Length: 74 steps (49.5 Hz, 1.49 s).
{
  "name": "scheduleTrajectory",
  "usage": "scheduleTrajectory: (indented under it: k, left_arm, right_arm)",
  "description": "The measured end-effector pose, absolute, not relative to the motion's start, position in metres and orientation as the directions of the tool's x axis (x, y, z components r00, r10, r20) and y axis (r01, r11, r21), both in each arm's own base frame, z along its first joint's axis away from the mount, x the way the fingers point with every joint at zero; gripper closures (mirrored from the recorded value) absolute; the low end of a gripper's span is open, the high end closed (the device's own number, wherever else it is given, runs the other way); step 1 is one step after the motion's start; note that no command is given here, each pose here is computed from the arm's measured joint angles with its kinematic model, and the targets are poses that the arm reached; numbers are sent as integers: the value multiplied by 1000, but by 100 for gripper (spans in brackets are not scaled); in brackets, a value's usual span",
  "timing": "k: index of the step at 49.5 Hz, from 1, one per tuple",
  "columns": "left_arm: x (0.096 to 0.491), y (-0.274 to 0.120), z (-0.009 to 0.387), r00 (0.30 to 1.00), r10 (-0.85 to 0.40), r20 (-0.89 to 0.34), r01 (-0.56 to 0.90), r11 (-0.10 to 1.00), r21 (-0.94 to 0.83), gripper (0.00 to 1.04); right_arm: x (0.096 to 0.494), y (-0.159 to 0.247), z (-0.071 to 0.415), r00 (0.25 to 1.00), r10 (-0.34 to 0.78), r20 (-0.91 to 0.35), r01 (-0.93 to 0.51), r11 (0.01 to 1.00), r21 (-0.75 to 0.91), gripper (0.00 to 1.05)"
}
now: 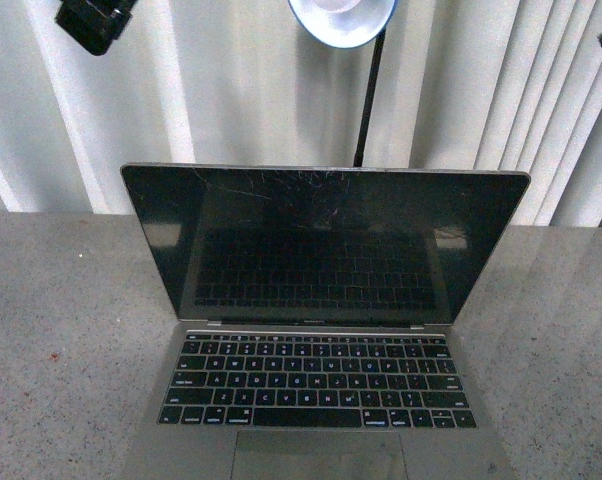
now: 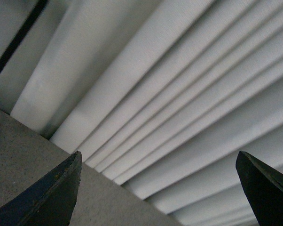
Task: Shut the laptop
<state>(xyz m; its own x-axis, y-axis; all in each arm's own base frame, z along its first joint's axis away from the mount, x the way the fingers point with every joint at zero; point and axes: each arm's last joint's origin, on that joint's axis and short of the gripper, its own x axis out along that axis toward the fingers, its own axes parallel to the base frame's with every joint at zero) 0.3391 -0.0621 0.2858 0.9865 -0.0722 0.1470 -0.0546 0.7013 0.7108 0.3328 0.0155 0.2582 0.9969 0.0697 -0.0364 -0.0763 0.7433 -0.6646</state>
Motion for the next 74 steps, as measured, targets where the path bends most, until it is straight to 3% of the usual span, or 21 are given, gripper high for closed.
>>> scheduleTrajectory:
  k: [7,24,33,48,53,57,62,74]
  left_arm:
    - [348,-78,281,976,-191,103,5,496,868,7]
    - [360,-91,284,957,-267,-115,125,21,992,7]
    - [364,-98,296,942,-210,-261,253,-67,965,7]
    - [369,-100,296,900,-89,-427,411,-156,898,7]
    - [370,-99,294,894,-50,-445,430,-180,885,7]
    - [371,-100,292,894,-20,-448,434,-206,877,7]
    - [372,-103,292,893,-19,-450,435,-220,873,27]
    - [374,-108,288,884,-21,-468,450,-239,860,64]
  right_arm:
    - [353,31,265,987,155,-46,-134,625,-769,7]
    - [388,59,273,933,337,-128,-217,241,-946,7]
    - [395,71,283,889,412,-199,-253,81,-964,7]
    - [392,80,271,840,432,-329,-325,-84,-942,7]
    - [391,80,268,830,419,-367,-360,-98,-928,8]
    - [391,80,269,824,409,-391,-379,-114,-918,22]
    - [391,79,270,817,396,-418,-401,-131,-907,43]
    - [391,79,272,808,386,-444,-426,-138,-894,79]
